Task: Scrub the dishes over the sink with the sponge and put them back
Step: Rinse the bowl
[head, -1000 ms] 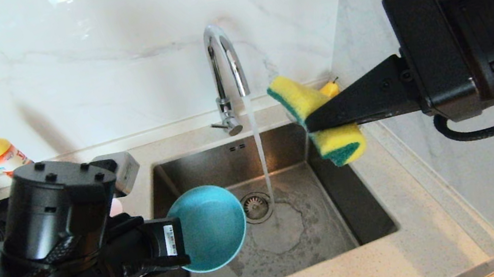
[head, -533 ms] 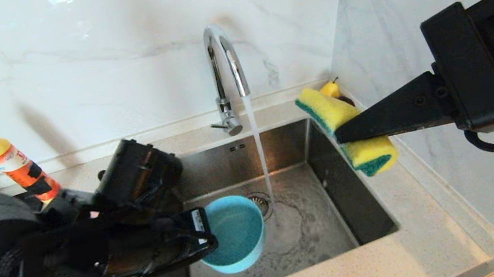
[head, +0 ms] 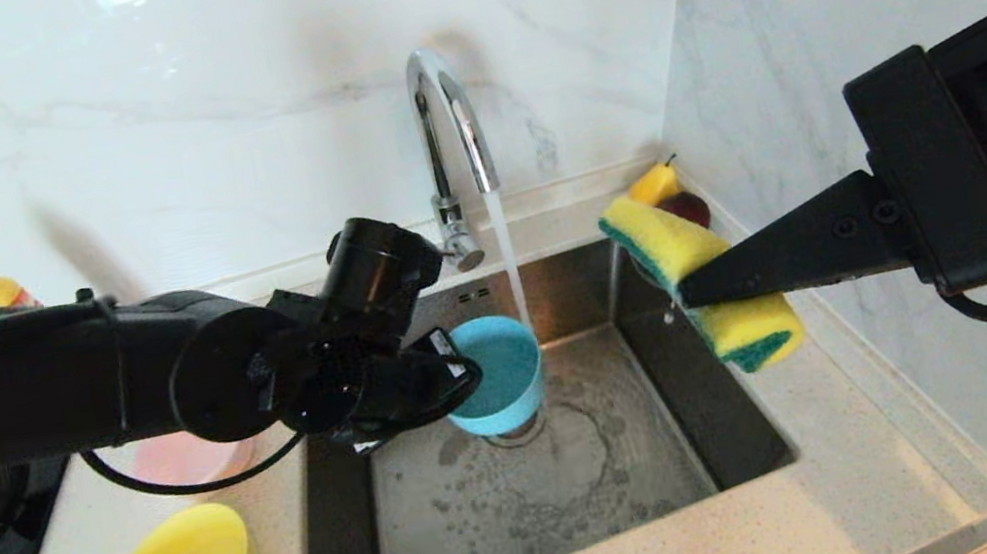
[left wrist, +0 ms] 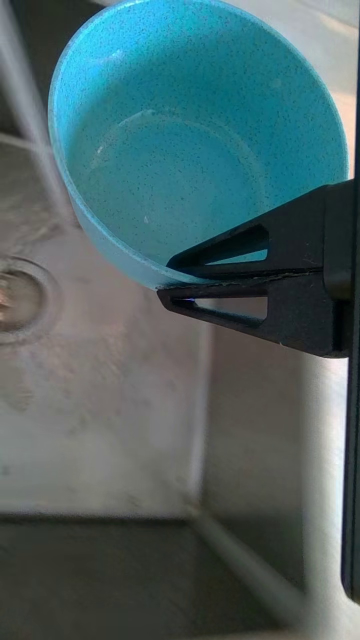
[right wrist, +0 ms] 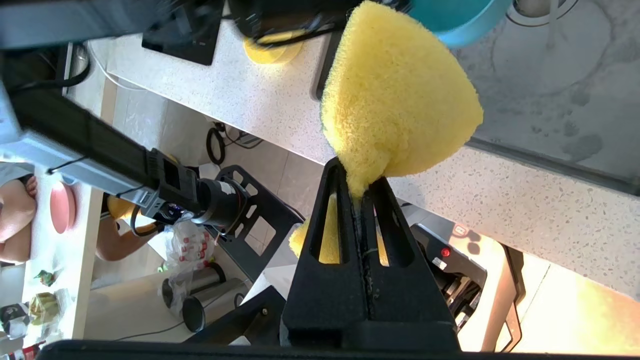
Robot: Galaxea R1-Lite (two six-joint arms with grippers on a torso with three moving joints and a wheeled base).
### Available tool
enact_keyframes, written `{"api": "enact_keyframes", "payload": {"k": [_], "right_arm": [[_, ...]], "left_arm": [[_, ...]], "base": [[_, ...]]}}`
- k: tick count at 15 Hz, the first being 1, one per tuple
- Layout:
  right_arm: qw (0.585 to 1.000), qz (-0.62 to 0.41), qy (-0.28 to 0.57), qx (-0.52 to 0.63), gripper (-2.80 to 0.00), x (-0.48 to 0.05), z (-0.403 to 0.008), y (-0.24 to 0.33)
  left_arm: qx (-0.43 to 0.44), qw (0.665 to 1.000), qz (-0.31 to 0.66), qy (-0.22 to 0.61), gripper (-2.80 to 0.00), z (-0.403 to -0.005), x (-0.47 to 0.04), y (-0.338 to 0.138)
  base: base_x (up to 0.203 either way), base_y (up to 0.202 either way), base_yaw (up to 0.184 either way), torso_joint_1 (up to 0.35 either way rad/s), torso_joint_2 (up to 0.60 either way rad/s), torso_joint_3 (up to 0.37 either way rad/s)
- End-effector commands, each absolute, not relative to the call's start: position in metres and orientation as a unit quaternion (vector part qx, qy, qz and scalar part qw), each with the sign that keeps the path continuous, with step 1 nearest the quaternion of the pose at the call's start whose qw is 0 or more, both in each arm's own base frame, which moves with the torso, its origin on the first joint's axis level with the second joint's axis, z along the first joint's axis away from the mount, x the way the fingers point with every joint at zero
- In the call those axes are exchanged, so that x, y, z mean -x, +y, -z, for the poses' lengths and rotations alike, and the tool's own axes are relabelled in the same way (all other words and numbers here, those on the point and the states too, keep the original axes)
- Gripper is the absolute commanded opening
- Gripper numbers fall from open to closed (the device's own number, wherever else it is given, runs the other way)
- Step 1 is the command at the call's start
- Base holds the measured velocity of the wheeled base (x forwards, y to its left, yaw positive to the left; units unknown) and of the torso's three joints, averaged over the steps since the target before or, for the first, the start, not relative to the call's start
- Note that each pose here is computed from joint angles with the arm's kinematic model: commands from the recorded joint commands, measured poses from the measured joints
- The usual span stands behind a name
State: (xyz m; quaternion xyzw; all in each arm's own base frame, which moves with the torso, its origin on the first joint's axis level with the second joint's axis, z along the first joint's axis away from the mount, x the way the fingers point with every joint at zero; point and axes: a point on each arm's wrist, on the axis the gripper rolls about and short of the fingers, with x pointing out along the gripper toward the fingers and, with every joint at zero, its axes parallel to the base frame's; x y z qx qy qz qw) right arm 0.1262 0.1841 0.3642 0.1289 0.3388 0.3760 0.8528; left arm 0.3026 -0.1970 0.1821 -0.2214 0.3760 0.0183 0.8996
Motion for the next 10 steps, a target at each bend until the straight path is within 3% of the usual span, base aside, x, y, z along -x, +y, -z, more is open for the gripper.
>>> {"api": "enact_keyframes", "payload": {"k": [1, 10], "right_arm": [[0.852, -0.375, 0.342, -0.129, -2.80, -0.126, -0.363, 0.184], [0.852, -0.377, 0.340, -0.130, -2.80, -0.125, -0.365, 0.183]], "left_arm": [[0.224, 0.900, -0.025, 0.374, -2.80, -0.170, -0.320, -0.205], [0.225, 0.907, -0.035, 0.353, -2.80, -0.156, -0.351, -0.225]], "base": [[0.000, 0.000, 0.000, 0.000, 0.00, 0.000], [0.000, 0.000, 0.000, 0.000, 0.00, 0.000]]}}
